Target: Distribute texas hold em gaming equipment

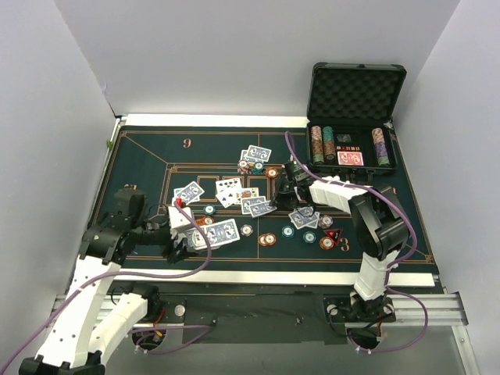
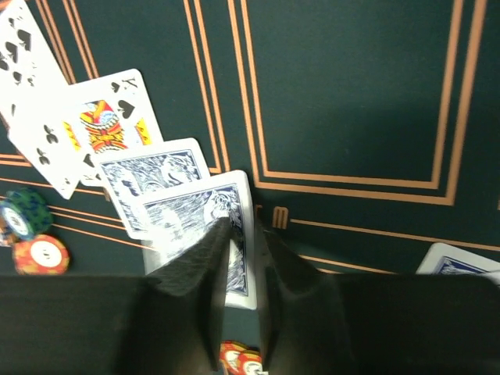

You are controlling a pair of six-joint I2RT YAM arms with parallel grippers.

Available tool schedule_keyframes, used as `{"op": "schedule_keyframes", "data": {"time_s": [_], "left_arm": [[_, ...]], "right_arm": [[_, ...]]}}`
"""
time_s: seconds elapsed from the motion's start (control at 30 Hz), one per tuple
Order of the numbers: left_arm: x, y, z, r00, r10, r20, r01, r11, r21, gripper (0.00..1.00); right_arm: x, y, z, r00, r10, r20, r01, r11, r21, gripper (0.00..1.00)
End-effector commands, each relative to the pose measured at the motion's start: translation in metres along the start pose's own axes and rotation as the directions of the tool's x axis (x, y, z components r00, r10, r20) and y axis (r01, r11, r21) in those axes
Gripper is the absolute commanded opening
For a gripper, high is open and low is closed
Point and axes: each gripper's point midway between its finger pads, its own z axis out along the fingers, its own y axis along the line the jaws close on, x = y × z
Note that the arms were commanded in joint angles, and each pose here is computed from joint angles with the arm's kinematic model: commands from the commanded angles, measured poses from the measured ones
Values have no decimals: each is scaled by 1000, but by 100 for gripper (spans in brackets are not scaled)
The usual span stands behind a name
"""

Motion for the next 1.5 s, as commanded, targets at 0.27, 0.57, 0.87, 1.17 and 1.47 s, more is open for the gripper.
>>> {"op": "schedule_keyframes", "data": {"time_s": [0.27, 0.57, 0.87, 1.17, 1.47], "left_arm": [[28, 16, 38, 975, 207, 83, -211, 976, 51, 30], [60, 25, 62, 978, 206, 39, -210, 968, 141, 30], [82, 31, 85, 969, 235, 77, -245, 957, 156, 31], [96, 38, 98, 966, 254, 55, -259, 953, 154, 31], [104, 28, 99, 958, 276, 74, -285, 940, 186, 85]], "right_arm": [[-28, 16, -71, 988, -62, 139, 60, 998, 19, 51], [-29, 58, -136, 975, -25, 219, 68, 979, -192, 51], [23, 68, -136, 989, -76, 128, 105, 964, -244, 51], [27, 65, -137, 991, -49, 124, 81, 962, -262, 51], [26, 57, -142, 991, -39, 126, 69, 966, -250, 50]]}}
